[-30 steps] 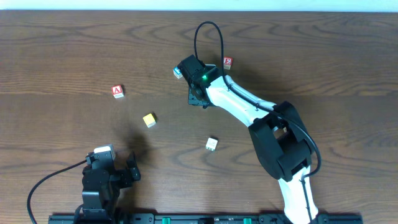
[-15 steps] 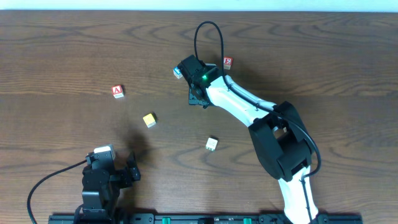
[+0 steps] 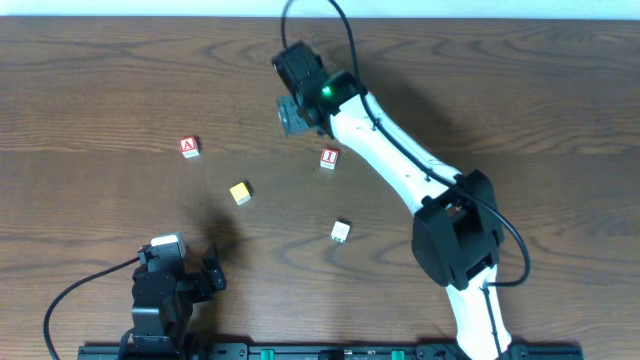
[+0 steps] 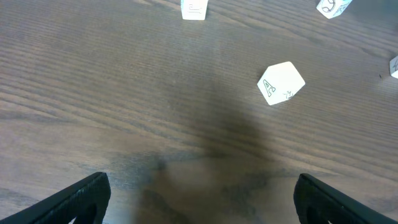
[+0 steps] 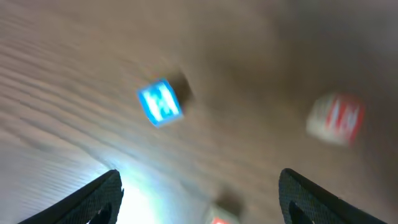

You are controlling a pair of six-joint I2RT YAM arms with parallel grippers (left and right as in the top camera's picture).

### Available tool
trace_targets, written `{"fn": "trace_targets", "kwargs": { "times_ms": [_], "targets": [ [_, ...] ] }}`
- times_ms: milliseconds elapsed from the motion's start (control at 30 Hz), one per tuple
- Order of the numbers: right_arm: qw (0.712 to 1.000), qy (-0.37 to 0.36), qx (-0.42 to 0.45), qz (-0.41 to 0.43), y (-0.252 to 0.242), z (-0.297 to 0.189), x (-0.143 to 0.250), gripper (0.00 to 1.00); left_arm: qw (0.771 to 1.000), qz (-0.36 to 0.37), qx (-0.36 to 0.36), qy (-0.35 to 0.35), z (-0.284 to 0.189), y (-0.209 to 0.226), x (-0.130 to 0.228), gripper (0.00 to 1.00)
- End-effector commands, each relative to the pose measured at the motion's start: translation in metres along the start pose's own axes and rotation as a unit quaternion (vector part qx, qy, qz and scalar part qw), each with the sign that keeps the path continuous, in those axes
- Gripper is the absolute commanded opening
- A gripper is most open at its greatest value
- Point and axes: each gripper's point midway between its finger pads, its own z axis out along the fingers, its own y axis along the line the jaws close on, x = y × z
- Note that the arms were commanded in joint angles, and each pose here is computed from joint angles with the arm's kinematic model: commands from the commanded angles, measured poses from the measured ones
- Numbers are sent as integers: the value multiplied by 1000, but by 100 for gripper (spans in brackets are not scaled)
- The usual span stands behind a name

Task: Spell out Ai2
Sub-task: 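Move right gripper to the blue 2 block and grasp it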

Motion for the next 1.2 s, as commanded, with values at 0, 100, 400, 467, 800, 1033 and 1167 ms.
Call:
{"fn": "trace_targets", "kwargs": {
  "times_ms": [0, 100, 400, 467, 800, 1033, 1167],
  "targets": [
    [988, -24, -39, -151, 14, -8, -15, 80, 1000, 4, -11, 15, 2, 4, 9, 95],
    [982, -28, -67, -176, 21, -2, -15, 80, 1000, 4, -11, 15, 2, 4, 9, 96],
    [978, 14, -77, -194, 24, 54, 14, 92, 1000, 4, -11, 15, 2, 4, 9, 95],
    [978, 26, -76, -193, 22, 67, 21, 93, 1000, 4, -11, 15, 2, 4, 9, 95],
    [976, 36, -94, -191, 27, 90, 33, 89, 1000, 4, -11, 15, 2, 4, 9, 96],
    [977, 8, -101, -187, 33, 92, 21, 82, 1000, 4, -11, 15, 2, 4, 9, 95],
    [977, 9, -104, -184, 35, 98, 23, 79, 1000, 4, -11, 15, 2, 4, 9, 95]
  ]
}}
